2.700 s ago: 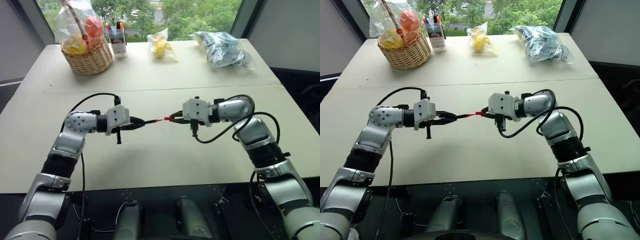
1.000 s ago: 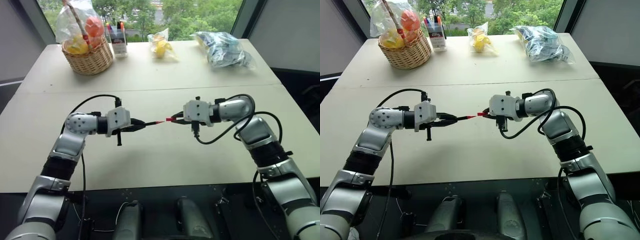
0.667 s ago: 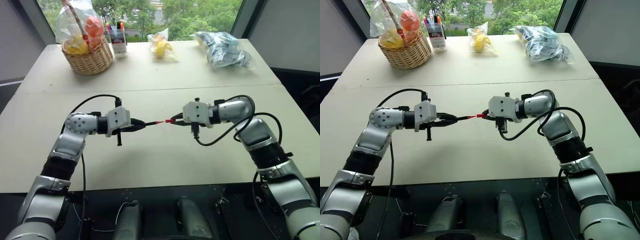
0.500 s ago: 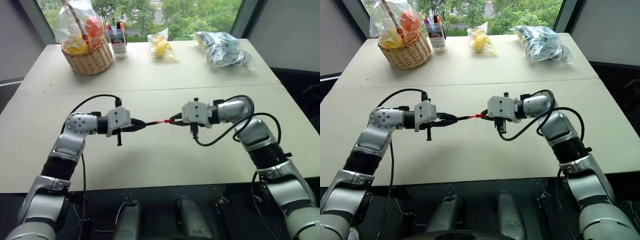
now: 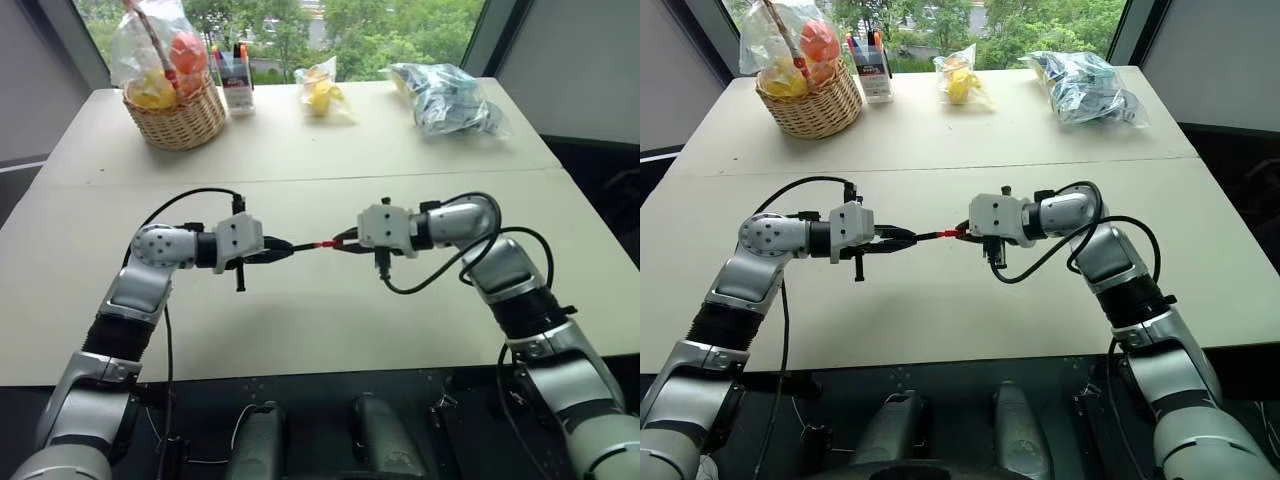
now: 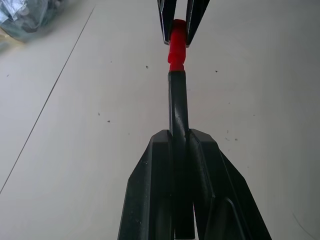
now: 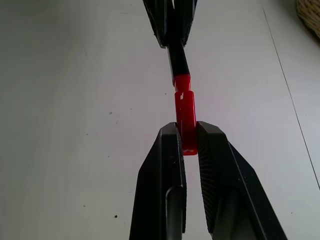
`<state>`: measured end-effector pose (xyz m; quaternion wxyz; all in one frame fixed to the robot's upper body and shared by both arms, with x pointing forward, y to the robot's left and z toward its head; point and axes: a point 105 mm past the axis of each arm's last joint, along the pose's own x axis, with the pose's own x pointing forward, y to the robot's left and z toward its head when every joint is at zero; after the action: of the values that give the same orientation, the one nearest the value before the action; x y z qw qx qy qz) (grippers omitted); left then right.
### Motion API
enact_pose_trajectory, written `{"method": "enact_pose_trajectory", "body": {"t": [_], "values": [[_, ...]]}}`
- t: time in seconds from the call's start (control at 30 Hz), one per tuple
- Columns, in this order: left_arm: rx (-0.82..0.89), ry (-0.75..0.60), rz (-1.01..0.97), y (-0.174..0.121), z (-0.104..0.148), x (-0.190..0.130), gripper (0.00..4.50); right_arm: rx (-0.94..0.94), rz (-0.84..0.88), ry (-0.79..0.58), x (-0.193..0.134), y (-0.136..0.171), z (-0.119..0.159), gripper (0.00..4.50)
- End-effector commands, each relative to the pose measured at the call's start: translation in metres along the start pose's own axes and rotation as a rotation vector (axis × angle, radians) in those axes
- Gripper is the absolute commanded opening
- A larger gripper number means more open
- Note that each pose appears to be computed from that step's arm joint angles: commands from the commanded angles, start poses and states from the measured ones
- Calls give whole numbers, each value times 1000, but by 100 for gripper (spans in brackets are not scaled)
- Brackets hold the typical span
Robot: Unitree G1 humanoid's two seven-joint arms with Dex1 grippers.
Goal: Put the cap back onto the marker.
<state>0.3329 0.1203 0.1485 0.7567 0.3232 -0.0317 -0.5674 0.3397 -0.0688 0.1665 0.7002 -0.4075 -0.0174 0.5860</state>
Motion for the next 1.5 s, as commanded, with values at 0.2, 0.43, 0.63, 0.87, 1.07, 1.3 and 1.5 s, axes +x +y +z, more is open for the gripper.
{"method": "enact_pose_trajectory", "body": {"t": [0.2,0.43,0.63,0.87,1.07,1.3,1.5], "values": [[74,-36,12,-1,10,4,0,-19,12,-42,6,-1,14,2],[110,-31,-1,-1,5,7,0,-21,47,-51,13,4,20,2],[117,-26,-14,2,4,7,0,-60,78,-57,20,13,27,2],[99,-38,0,8,7,6,0,-111,47,-111,27,12,45,2],[102,-64,3,9,15,9,0,-132,56,-145,32,18,56,2],[108,-101,6,8,24,14,0,-141,77,-161,36,23,61,2],[103,-97,22,10,22,11,0,-148,58,-120,33,17,49,2]]}}
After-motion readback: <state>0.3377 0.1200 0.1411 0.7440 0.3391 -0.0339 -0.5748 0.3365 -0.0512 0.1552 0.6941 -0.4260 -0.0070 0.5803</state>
